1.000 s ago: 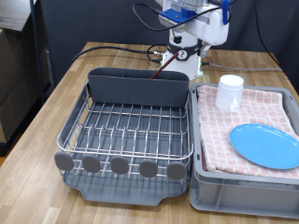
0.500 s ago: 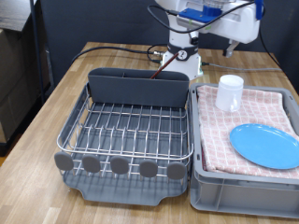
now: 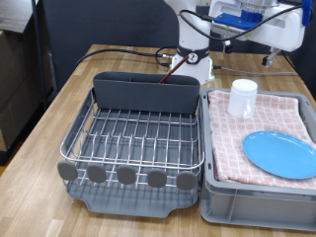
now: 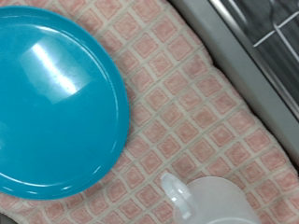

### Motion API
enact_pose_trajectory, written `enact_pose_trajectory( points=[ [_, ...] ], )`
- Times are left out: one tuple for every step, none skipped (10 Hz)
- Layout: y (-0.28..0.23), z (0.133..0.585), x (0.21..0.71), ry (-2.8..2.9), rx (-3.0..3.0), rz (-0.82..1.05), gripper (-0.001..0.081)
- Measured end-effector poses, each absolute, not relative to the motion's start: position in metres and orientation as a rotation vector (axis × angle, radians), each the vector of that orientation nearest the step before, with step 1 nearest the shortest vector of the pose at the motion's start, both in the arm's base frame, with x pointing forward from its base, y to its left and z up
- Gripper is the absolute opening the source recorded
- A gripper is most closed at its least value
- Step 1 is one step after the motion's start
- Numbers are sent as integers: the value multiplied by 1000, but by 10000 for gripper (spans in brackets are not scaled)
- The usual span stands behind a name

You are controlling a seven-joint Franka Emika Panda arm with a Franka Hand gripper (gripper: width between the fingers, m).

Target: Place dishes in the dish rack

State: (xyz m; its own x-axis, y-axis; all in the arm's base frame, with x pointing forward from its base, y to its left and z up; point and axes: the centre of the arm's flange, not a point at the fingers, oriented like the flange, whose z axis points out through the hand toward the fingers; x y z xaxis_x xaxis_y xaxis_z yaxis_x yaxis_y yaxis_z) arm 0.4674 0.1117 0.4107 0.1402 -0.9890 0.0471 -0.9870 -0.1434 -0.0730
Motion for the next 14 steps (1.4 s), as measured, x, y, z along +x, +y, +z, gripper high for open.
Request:
enact_pose_trajectory(
  points=[
    [116, 406, 470, 2022, -2337, -135, 803],
    [119, 400, 473, 2000, -2316, -138, 803],
    [121, 391, 475, 1977, -2294, -133, 803],
    [122, 379, 476, 1942, -2276, -125, 803],
    [121, 367, 478, 1904, -2262, -121, 803],
    [121, 354, 478, 1870, -2251, -114, 803],
    [121, 342, 479, 1838, -2241, -108, 803],
    [120, 334, 480, 1809, -2234, -118, 803],
    [121, 333, 480, 1818, -2239, -111, 803],
    [119, 333, 480, 1811, -2228, -88, 803],
    [116, 331, 480, 1779, -2221, -58, 803],
    [113, 326, 480, 1741, -2218, -36, 803],
    [110, 320, 479, 1713, -2220, -16, 803],
    [109, 312, 478, 1691, -2219, 0, 803]
  ],
)
